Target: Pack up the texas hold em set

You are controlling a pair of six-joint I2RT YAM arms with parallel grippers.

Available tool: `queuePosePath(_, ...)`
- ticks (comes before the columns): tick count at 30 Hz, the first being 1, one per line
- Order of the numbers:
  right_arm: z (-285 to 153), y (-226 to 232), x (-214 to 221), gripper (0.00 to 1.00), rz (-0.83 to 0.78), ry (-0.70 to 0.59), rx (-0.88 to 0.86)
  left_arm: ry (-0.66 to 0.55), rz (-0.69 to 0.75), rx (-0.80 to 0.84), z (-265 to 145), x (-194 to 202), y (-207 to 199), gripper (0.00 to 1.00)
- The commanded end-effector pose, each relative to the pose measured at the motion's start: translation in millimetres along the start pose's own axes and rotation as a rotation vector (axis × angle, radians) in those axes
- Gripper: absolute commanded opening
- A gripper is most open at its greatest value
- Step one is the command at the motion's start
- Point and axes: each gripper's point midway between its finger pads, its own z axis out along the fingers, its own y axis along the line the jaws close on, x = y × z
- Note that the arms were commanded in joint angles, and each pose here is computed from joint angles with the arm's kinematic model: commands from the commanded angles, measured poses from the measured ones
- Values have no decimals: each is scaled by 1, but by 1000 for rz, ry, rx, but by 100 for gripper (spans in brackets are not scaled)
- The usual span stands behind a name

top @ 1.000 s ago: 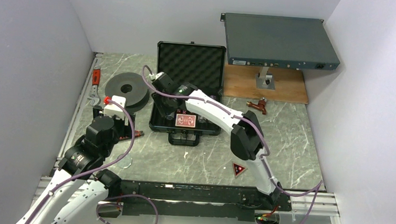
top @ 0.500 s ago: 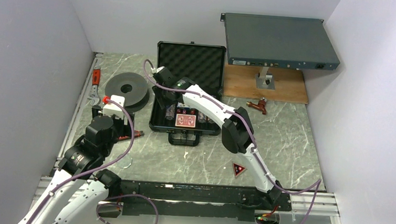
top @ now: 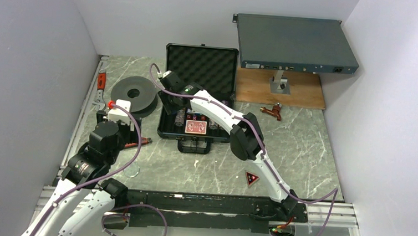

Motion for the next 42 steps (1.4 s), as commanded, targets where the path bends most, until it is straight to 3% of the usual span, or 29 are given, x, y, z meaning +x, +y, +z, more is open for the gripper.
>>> queuePosePath(1,-7,9,-34,46,9,-104,-45,-39,-13,15,2,-10,-3,88)
queuePosePath(11,-1,13,-36,50,21,-117,-76,-40,-12,16,2,-11,-3,88)
queuePosePath(20,2,14,-37,84,24,-125,-89,-40,-14,19,1,-11,-3,88)
queuePosePath(30,-26,18,-54,86,34,-166,-119,-40,-13,15,1,-10,-2,88)
queuePosePath(42,-104,8,-69,86,39,-244,-93,-30,-9,11,2,-9,-2,87)
